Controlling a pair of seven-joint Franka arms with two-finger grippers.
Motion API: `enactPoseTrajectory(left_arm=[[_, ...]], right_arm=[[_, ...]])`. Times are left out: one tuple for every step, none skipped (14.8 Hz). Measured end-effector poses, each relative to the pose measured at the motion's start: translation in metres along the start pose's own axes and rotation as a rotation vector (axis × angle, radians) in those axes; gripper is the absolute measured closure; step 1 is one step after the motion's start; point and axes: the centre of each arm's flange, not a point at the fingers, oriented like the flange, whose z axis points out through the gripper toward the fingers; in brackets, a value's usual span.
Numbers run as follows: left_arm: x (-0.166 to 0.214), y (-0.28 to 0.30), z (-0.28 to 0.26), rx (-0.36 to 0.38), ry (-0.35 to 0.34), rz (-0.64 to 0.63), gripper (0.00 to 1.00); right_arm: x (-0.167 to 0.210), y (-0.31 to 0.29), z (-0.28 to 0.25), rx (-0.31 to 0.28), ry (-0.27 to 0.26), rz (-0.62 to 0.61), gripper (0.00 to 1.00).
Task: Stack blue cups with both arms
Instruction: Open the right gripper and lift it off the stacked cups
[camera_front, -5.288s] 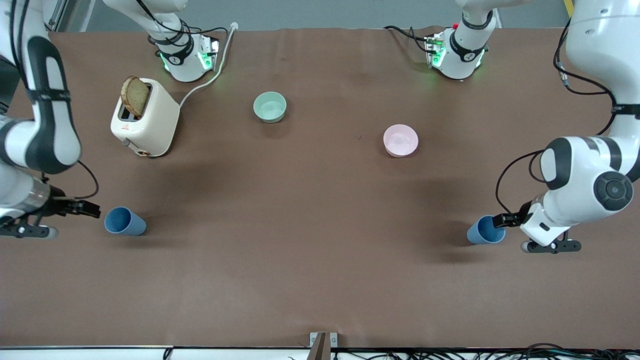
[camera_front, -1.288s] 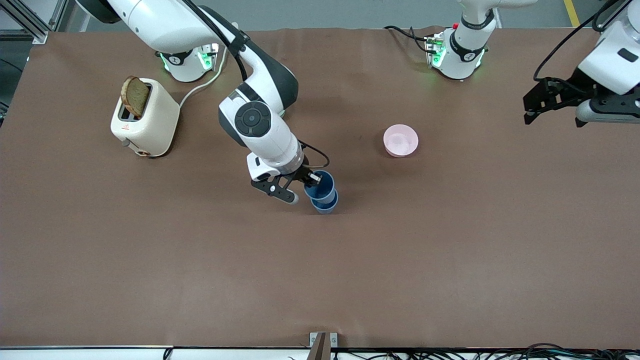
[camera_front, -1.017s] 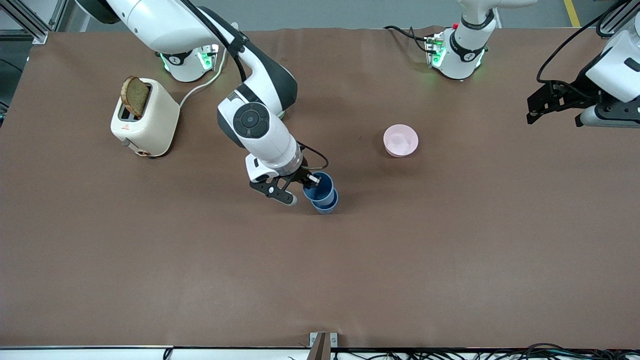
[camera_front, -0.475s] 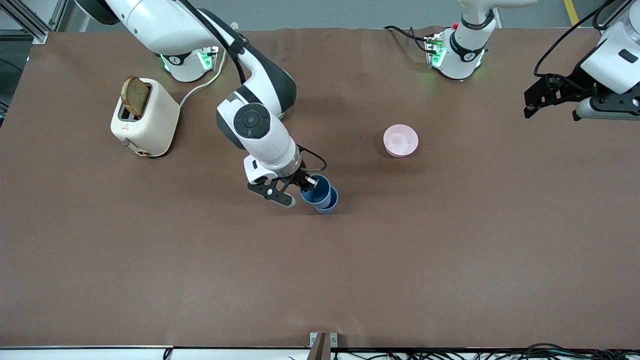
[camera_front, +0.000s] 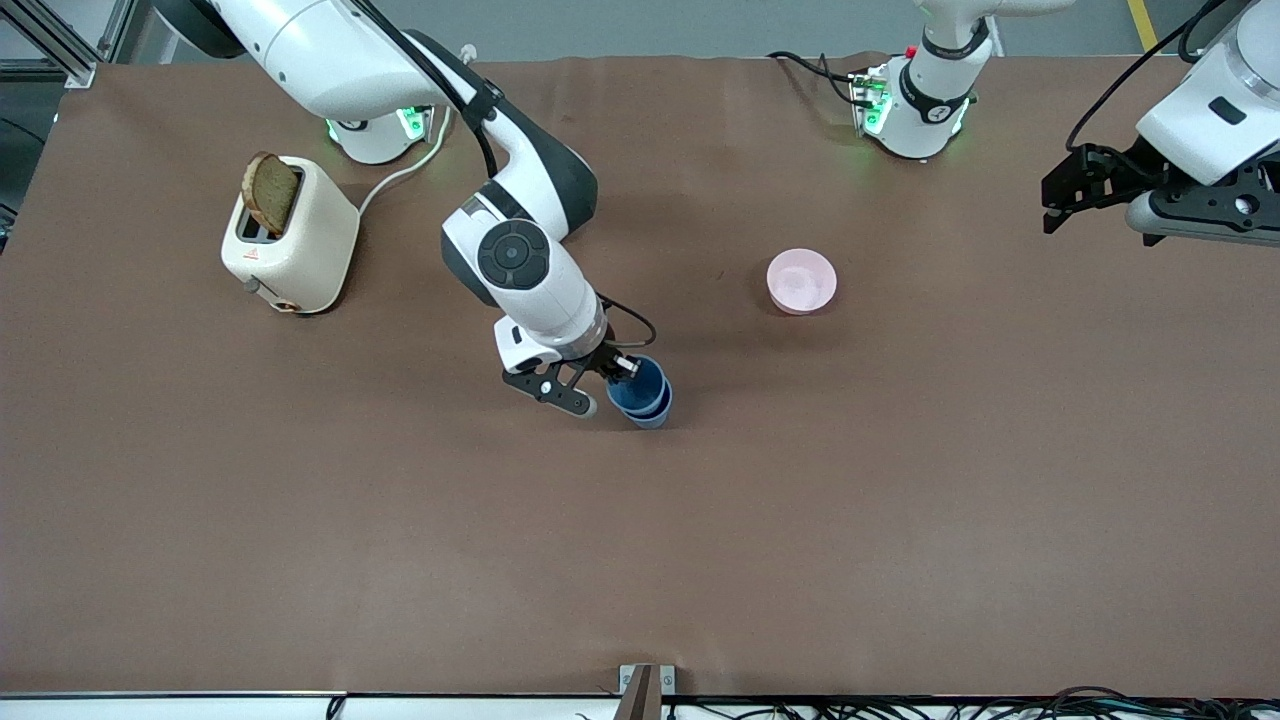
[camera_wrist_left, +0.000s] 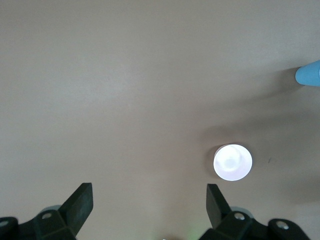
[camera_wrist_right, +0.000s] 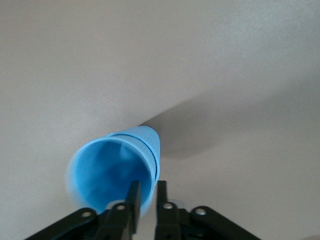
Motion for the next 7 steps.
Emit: enactPoseTrajectory(left_arm=[[0.000, -0.001, 0.000, 0.000, 0.000, 0.002, 0.00], [0.000, -0.002, 0.000, 0.000, 0.000, 0.002, 0.00], [0.000, -0.002, 0.000, 0.000, 0.000, 0.003, 0.00], [0.000, -0.002, 0.000, 0.000, 0.000, 0.003, 0.00], [0.000, -0.002, 0.000, 0.000, 0.000, 0.003, 0.00], [0.000, -0.002, 0.000, 0.000, 0.000, 0.003, 0.00], [0.000, -0.002, 0.000, 0.000, 0.000, 0.003, 0.00]], right_arm=[[0.000, 0.000, -0.001, 0.001, 0.001, 0.000, 0.65], [0.001, -0.001, -0.003, 0.005, 0.004, 0.000, 0.56], [0.003, -0.003, -0.008, 0.014, 0.011, 0.000, 0.46], [0.006, -0.006, -0.016, 0.025, 0.028, -0.005, 0.37], [0.012, -0.008, -0.030, 0.036, 0.058, -0.010, 0.26], [0.022, -0.005, -0.049, 0.036, 0.088, -0.008, 0.17], [0.035, 0.005, -0.074, 0.014, 0.117, 0.001, 0.07]])
